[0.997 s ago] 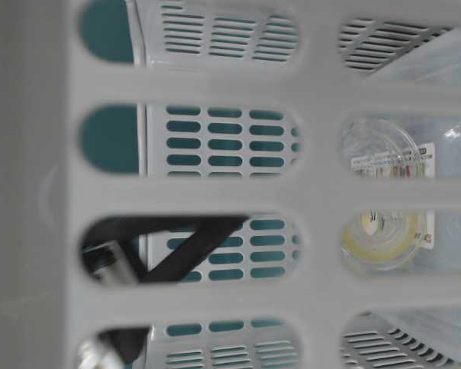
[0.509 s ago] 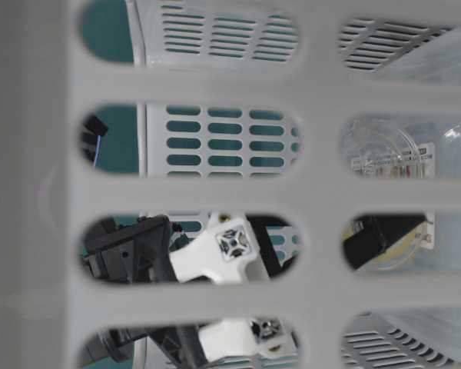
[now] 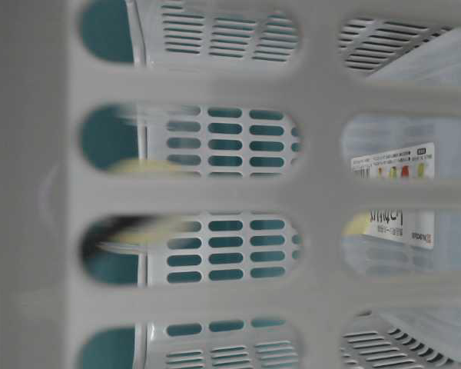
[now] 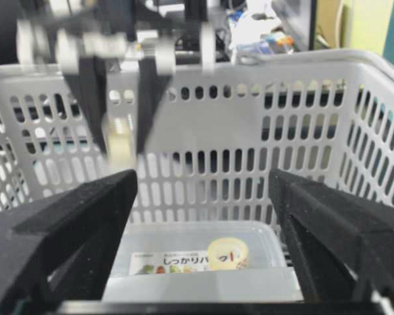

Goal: Pick up the tape dispenser from the shopping basket with the left arm.
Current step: 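Close the left gripper around the clear tape dispenser, then lift the held tape dispenser upward with the left gripper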

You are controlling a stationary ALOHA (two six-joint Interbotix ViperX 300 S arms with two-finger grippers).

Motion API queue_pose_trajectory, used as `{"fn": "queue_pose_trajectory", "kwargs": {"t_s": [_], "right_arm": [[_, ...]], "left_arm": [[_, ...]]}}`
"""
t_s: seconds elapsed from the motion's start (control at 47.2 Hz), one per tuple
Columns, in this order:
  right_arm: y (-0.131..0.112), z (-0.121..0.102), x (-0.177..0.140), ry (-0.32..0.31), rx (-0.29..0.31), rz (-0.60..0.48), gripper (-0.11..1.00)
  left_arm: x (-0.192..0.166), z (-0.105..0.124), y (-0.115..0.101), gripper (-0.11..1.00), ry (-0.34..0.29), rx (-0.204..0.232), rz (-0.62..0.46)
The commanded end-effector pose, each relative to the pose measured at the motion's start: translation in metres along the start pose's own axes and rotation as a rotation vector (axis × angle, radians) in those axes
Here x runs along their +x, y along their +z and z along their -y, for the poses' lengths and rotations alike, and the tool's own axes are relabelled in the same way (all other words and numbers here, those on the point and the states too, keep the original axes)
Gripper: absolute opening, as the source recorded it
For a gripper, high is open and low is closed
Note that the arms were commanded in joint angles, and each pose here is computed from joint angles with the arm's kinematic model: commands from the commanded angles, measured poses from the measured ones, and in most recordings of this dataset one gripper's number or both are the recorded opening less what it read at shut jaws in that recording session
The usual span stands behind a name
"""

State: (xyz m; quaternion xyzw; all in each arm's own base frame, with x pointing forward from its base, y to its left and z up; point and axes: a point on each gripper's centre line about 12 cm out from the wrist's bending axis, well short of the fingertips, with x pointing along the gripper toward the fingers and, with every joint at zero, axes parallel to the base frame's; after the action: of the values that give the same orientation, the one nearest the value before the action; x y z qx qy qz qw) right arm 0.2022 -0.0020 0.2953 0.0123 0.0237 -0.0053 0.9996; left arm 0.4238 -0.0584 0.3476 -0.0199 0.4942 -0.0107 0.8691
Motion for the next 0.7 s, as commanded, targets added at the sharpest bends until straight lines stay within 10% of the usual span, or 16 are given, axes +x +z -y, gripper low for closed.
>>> {"fn": "queue_pose_trajectory", "kwargs": {"t_s": [0.0,0.679], "right_arm": [[0.006,0.0,0.001,0.002,0.005,0.017,0.77],[0.007,-0.002,0.0,0.011,0.004,0.024,0.77]], "left_arm": [[-0.056,0.003,0.021,0.28,-0.01,0.007,0.076],[-0.051,0.003,0.022,0.28,0.001,0.004,0.016]]}}
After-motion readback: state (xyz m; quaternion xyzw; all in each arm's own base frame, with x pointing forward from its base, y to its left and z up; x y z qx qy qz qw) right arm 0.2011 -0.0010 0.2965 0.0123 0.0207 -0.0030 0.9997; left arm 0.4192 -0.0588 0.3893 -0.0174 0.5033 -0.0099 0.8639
